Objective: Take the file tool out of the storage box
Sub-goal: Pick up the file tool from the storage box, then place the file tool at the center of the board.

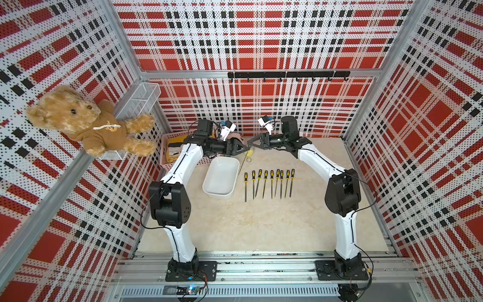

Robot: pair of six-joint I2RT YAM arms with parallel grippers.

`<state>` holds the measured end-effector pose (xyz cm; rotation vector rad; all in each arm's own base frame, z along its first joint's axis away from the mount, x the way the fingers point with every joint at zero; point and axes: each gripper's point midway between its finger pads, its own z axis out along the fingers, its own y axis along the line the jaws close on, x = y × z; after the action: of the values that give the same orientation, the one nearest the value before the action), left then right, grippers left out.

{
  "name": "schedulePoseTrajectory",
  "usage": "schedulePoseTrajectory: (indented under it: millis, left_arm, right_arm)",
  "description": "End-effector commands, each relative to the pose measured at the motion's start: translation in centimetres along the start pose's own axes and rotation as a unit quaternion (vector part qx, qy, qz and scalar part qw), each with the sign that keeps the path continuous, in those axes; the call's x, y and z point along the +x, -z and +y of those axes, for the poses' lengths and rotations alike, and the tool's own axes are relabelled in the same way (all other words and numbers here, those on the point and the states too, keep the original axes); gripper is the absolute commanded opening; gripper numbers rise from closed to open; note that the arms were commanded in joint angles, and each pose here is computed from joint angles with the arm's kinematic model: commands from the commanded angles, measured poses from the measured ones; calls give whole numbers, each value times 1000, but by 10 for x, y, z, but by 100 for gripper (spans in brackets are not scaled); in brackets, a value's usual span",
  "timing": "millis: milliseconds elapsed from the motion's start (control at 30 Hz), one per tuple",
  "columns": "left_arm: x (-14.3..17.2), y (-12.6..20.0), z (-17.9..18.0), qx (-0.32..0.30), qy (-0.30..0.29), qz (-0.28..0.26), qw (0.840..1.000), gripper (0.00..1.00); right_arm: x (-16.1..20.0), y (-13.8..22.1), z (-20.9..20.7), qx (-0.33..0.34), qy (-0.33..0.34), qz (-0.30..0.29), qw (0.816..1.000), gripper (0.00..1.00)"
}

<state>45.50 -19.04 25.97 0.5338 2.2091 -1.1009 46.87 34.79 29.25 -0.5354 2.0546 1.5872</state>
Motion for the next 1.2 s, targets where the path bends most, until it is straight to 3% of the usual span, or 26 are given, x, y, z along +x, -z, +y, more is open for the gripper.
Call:
schedulePoseTrajectory:
  millis: [0,167,267,367,533,800,1167]
  left_arm:
    - [-10,18,61,-157,22,-31,987,99]
    - [-7,35,97,-273,27,-39,961,99]
    - [-6,32,99,-271,26,-37,962,99]
    - [-6,26,97,-258,30,-34,965,99]
    - [-6,23,96,-258,28,-32,965,99]
    - [4,22,102,-268,33,-23,963,99]
    - [12,14,106,-249,45,-11,968,99]
  right_arm:
    - [27,49,-85,123,-119,29,985,0]
    - [82,121,-136,297,-194,90,930,0]
    - [103,158,-145,327,-246,99,907,0]
    - [105,189,-149,366,-256,96,889,0]
    - [127,220,-167,439,-269,162,842,0]
    - [152,223,-211,470,-290,193,811,0]
    - [153,208,-261,472,-300,202,804,0]
